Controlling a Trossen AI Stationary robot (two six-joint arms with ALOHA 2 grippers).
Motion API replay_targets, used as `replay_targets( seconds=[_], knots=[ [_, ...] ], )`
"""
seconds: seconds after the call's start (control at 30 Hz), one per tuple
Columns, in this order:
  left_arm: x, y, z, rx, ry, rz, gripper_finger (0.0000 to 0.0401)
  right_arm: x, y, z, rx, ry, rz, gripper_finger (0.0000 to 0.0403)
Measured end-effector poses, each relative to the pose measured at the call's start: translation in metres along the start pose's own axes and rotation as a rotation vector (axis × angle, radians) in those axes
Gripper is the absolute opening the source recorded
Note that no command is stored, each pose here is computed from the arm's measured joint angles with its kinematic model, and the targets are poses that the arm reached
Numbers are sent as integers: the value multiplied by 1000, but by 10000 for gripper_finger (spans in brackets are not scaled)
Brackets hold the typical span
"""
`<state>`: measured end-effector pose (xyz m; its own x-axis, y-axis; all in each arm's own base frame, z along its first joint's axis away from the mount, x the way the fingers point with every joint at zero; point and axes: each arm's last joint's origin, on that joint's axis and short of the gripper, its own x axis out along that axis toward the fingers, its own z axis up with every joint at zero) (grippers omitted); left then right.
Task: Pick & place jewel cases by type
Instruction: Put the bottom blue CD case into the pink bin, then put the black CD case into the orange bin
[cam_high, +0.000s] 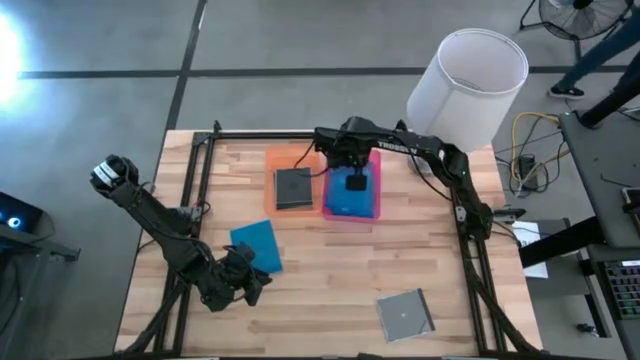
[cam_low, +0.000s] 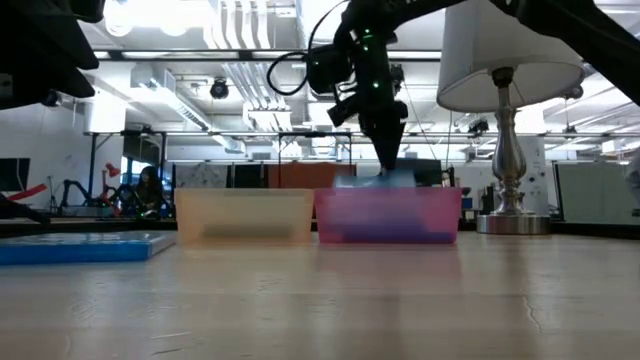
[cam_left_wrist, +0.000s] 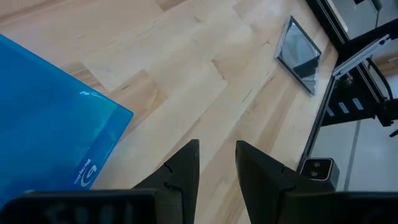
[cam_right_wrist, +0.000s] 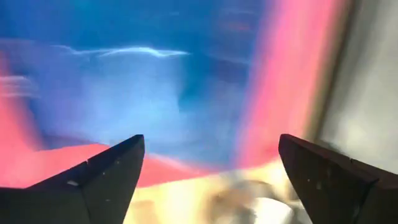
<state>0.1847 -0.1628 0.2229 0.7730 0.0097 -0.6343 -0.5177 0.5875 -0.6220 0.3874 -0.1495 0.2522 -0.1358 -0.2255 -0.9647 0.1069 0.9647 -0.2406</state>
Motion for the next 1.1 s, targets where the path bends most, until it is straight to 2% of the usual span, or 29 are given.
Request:
replay_targets(
  seconds=[0.13, 0.2, 0.33, 0.4, 0.5, 0.63, 0.73, 0.9, 1.1],
  knots=[
    [0, 0, -1, 1, 2, -1, 87, -12, -3, 0, 34, -18, -163, 376],
    [0, 0, -1, 1, 2, -1, 87, -20, -2, -1, 58, -53, -123, 376],
    [0, 0, -1, 15, 2, 1, 87, -44, 14, 0, 154, -187, 55, 376],
    [-2, 3, 0, 36, 9, 26, 87, -62, 29, 0, 194, -283, 148, 376],
    [-10, 4, 7, 86, 47, 131, 86, -87, 62, -2, 206, -389, 201, 376],
    [-27, 5, 21, 159, 103, 324, 79, -106, 114, -14, 215, -402, 265, 376],
    [-33, 3, 26, 174, 126, 366, 75, -114, 154, -27, 193, -390, 292, 376],
    [-29, -1, 24, 173, 146, 312, 74, -108, 221, -50, 236, -314, 366, 376],
    [-17, -17, 18, 238, 158, 74, 74, -86, 287, -89, 382, -209, 433, 376]
  ],
)
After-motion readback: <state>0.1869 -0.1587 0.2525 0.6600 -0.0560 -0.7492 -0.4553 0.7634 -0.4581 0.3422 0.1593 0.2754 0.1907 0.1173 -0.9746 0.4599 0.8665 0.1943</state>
